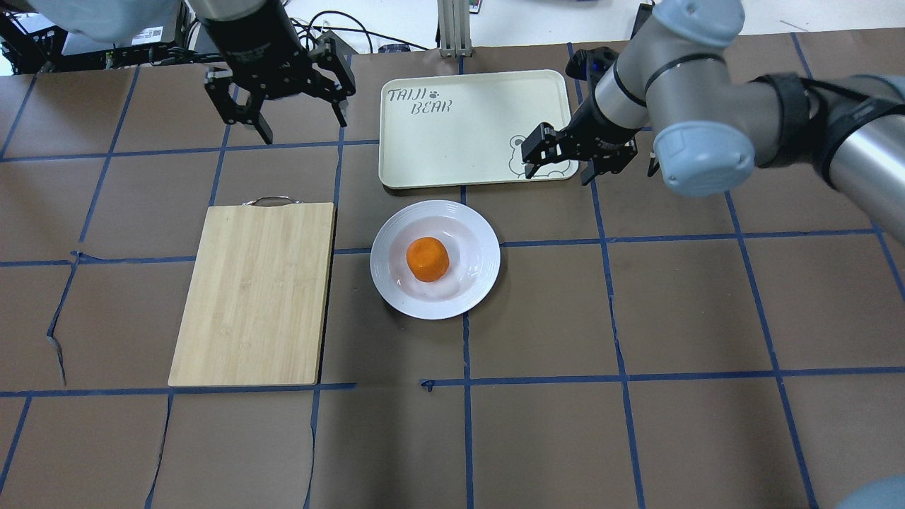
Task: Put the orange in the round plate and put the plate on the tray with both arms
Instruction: 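Raise the left gripper away while the right gripper reaches to the plate rim, then grip the white plate rim nearest the right gripper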
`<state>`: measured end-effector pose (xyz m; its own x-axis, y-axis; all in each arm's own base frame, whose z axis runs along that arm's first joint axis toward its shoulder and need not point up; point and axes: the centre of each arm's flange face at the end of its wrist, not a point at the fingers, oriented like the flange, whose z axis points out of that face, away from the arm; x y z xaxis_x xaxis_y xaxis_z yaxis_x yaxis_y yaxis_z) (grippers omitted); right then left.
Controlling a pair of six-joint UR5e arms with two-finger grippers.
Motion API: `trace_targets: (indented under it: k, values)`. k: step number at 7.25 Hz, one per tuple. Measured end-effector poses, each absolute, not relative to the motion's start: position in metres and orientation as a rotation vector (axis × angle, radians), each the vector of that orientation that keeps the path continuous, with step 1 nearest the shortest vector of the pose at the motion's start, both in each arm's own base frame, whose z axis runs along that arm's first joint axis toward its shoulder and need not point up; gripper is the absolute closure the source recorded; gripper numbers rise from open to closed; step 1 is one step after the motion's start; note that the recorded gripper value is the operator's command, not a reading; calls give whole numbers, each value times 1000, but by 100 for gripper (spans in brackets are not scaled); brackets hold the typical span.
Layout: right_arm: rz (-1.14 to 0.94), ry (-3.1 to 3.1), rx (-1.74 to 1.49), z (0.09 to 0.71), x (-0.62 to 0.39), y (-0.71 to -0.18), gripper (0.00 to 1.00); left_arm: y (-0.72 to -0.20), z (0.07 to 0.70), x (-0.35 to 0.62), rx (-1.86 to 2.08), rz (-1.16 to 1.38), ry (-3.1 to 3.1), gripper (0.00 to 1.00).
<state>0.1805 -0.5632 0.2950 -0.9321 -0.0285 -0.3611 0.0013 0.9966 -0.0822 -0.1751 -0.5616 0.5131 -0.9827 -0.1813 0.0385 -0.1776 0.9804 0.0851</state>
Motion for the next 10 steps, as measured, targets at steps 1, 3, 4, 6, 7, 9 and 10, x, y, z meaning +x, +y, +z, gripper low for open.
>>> trace_targets:
  k: [1,3,4,6,7,9,10]
  values:
    - [-121,2717,8,260,188,-556,0,-546,541,-164,292,-65,-3091,0]
    - [-138,2668,72,208,210,-546,0,-525,550,-145,339,-91,-3091,0]
    - [-118,2642,83,190,222,-540,0,-516,550,-142,346,-106,-3091,0]
    - [-81,2603,132,176,240,-531,15,-501,545,-142,345,-119,-3096,0]
    - [-75,2597,140,174,245,-526,16,-499,544,-143,343,-94,-3096,0]
    - [-46,2597,144,167,251,-516,17,-505,537,-143,341,-7,-3092,0]
    - [-26,2600,161,163,252,-510,19,-508,530,-143,340,45,-3088,0]
